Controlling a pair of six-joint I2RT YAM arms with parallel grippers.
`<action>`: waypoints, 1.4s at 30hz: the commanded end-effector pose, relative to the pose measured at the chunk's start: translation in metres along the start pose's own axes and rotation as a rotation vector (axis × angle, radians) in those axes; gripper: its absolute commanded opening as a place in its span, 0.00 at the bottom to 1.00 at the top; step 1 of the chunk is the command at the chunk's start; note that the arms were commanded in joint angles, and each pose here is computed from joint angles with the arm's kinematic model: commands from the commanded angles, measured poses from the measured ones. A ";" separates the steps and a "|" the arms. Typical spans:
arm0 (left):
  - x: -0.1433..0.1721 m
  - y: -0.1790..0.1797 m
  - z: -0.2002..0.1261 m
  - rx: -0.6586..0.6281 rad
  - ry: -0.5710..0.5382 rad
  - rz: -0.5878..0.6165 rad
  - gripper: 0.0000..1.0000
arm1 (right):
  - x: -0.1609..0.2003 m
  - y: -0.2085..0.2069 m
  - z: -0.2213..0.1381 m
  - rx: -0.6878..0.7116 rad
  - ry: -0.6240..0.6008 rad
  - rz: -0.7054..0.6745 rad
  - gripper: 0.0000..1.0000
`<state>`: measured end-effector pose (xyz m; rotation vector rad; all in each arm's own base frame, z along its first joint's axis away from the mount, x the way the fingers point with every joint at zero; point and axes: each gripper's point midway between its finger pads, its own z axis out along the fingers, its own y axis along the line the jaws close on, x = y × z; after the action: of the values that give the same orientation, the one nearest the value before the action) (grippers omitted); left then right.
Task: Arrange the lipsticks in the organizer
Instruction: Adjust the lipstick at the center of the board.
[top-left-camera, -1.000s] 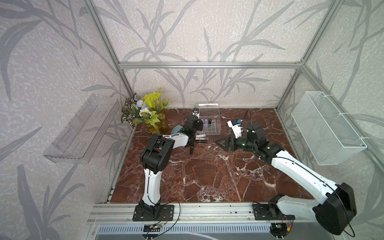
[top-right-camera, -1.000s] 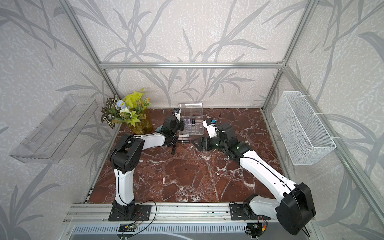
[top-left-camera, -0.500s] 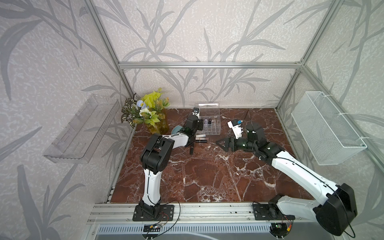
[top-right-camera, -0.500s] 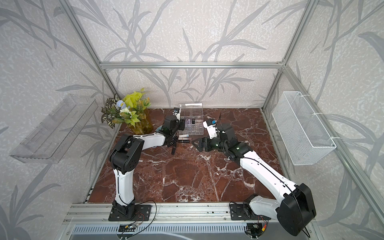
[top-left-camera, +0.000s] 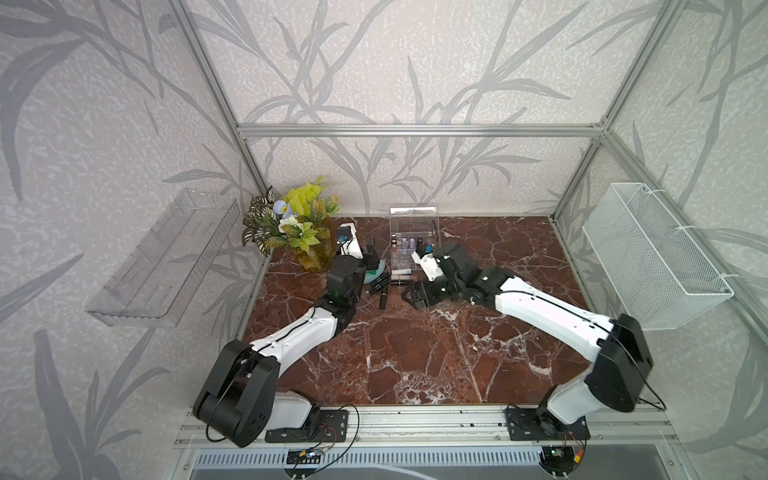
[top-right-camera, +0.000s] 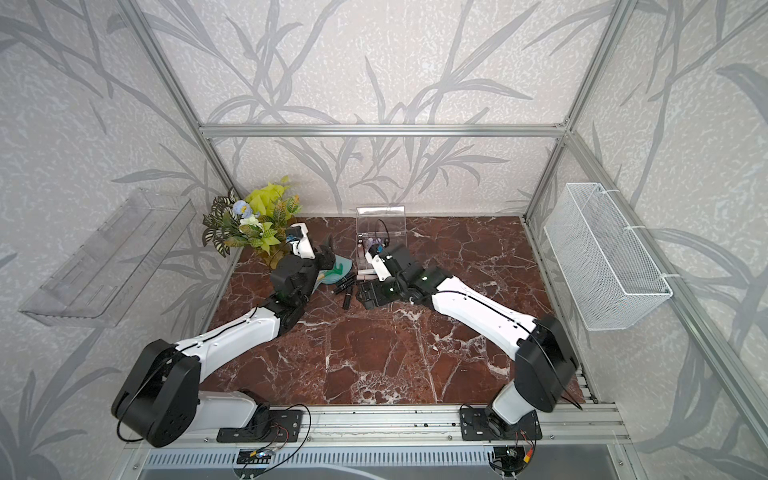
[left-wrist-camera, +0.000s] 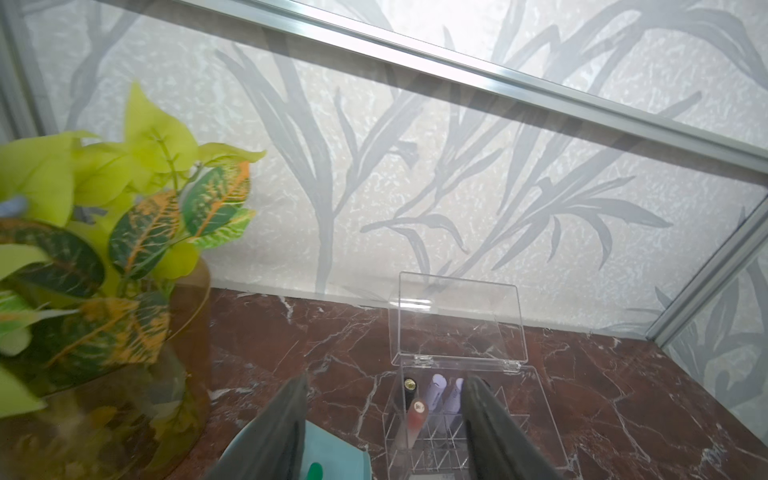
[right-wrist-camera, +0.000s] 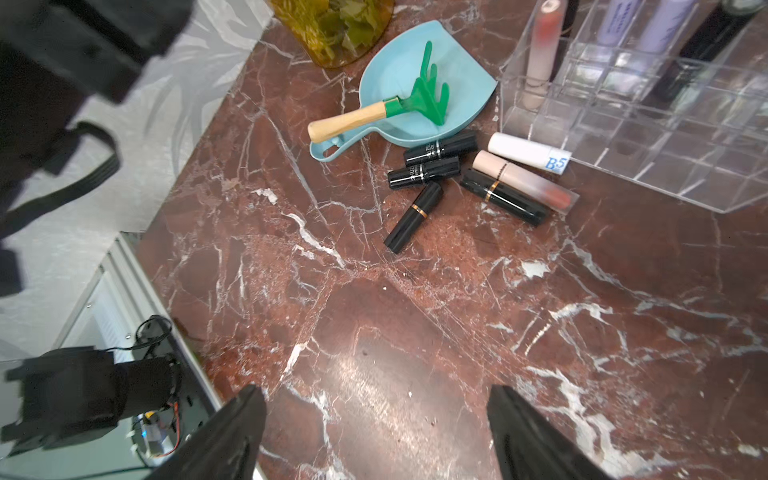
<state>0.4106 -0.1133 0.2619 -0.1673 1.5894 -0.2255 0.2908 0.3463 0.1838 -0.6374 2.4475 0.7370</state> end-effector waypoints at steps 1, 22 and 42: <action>0.020 0.034 -0.008 -0.081 0.042 -0.069 0.61 | 0.016 -0.013 0.028 0.164 0.138 -0.021 0.87; 0.030 0.115 -0.023 -0.131 0.049 -0.314 0.61 | 0.003 -0.021 0.130 0.250 0.249 -0.009 0.76; 0.034 0.121 -0.020 -0.136 0.062 -0.316 0.61 | 0.019 -0.039 0.172 0.317 0.367 -0.027 0.62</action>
<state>0.3924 -0.0041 0.2008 -0.5302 1.6378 -0.3627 0.3543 0.4220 0.0361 -0.7147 2.7781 0.2699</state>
